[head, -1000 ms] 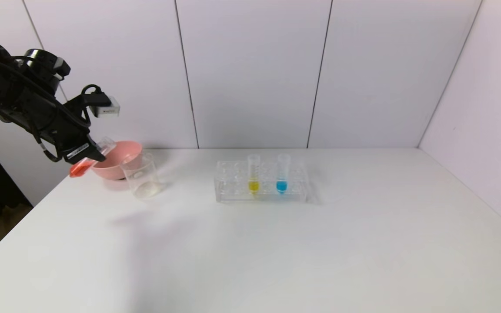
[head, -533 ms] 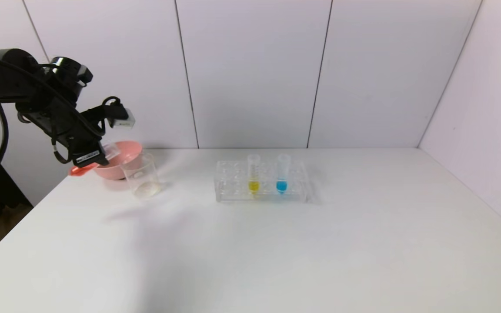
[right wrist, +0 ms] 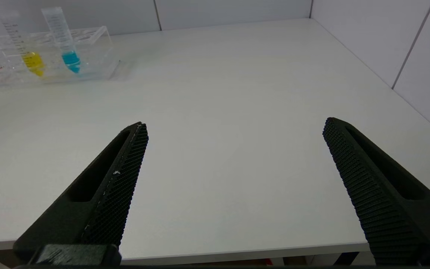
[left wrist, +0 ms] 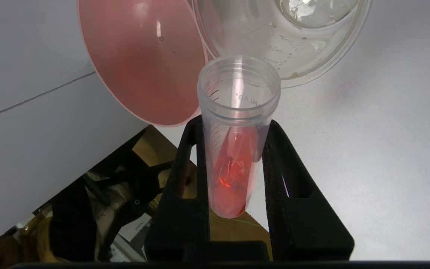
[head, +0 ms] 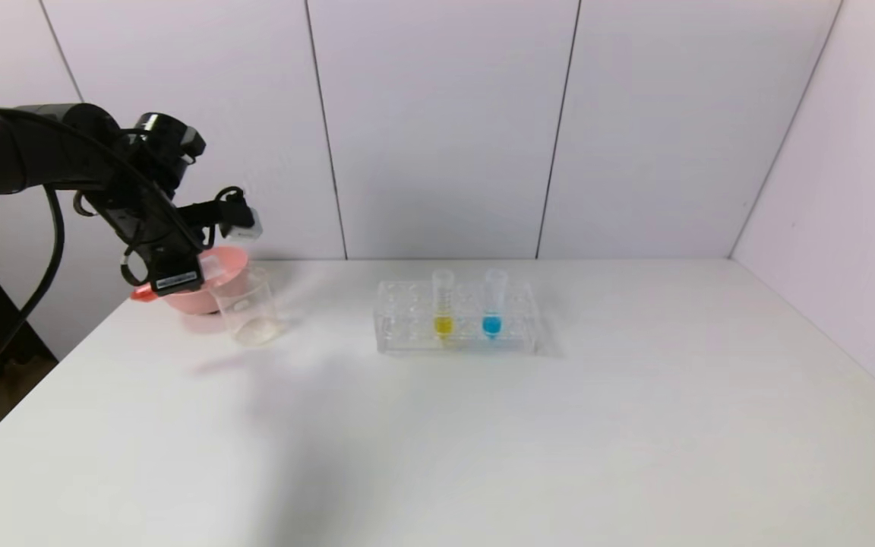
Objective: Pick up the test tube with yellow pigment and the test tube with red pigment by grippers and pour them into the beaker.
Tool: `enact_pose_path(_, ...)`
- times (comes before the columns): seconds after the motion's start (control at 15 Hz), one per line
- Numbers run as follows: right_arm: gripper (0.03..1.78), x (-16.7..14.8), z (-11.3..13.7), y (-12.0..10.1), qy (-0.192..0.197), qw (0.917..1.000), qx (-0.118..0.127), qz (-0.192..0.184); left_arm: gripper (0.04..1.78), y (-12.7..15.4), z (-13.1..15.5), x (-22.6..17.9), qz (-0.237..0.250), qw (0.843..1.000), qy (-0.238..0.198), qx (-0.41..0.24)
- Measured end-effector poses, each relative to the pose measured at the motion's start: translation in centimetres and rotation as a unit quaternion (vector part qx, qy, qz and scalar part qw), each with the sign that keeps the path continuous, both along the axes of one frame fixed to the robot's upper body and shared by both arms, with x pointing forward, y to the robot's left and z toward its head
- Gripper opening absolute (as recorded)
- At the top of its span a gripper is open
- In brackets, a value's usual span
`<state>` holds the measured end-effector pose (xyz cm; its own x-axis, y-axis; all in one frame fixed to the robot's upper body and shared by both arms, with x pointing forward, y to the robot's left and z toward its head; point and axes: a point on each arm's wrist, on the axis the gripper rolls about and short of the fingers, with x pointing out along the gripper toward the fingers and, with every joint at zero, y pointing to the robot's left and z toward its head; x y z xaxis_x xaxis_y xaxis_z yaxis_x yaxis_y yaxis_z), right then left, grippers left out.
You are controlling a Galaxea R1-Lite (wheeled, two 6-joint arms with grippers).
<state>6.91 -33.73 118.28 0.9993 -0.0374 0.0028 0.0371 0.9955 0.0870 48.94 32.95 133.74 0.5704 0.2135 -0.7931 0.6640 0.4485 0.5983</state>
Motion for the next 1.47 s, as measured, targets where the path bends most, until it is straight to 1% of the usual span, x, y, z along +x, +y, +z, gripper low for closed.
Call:
enact_pose_path(0.2, 1.71, 0.0, 0.0, 0.0, 0.000, 1.0000, 0.000, 0.000, 0.44, -0.7, -0.3, 0.5, 0.005, 0.999, -0.005, 0.051)
enact_pose_path(0.33, 1.71, 0.0, 0.0, 0.0, 0.000, 1.0000, 0.000, 0.000, 0.44, -1.2, -0.5, 0.6, 0.004, 0.998, -0.003, 0.062)
enact_pose_path(0.53, 1.71, 0.0, 0.0, 0.0, 0.000, 1.0000, 0.000, 0.000, 0.44, -1.5, -0.8, 0.8, 0.014, 0.995, 0.003, 0.102)
enact_pose_path(0.8, 1.71, 0.0, 0.0, 0.0, 0.000, 1.0000, 0.000, 0.000, 0.44, -2.2, -1.2, 0.9, 0.017, 0.993, 0.007, 0.121)
enact_pose_path(1.27, 1.71, 0.0, 0.0, 0.0, 0.000, 1.0000, 0.000, 0.000, 0.44, -4.2, -1.8, 1.1, 0.027, 0.980, 0.015, 0.195)
enact_pose_path(1.47, 1.71, 0.0, 0.0, 0.0, 0.000, 1.0000, 0.000, 0.000, 0.44, -4.7, -1.9, 1.0, 0.026, 0.979, 0.017, 0.203)
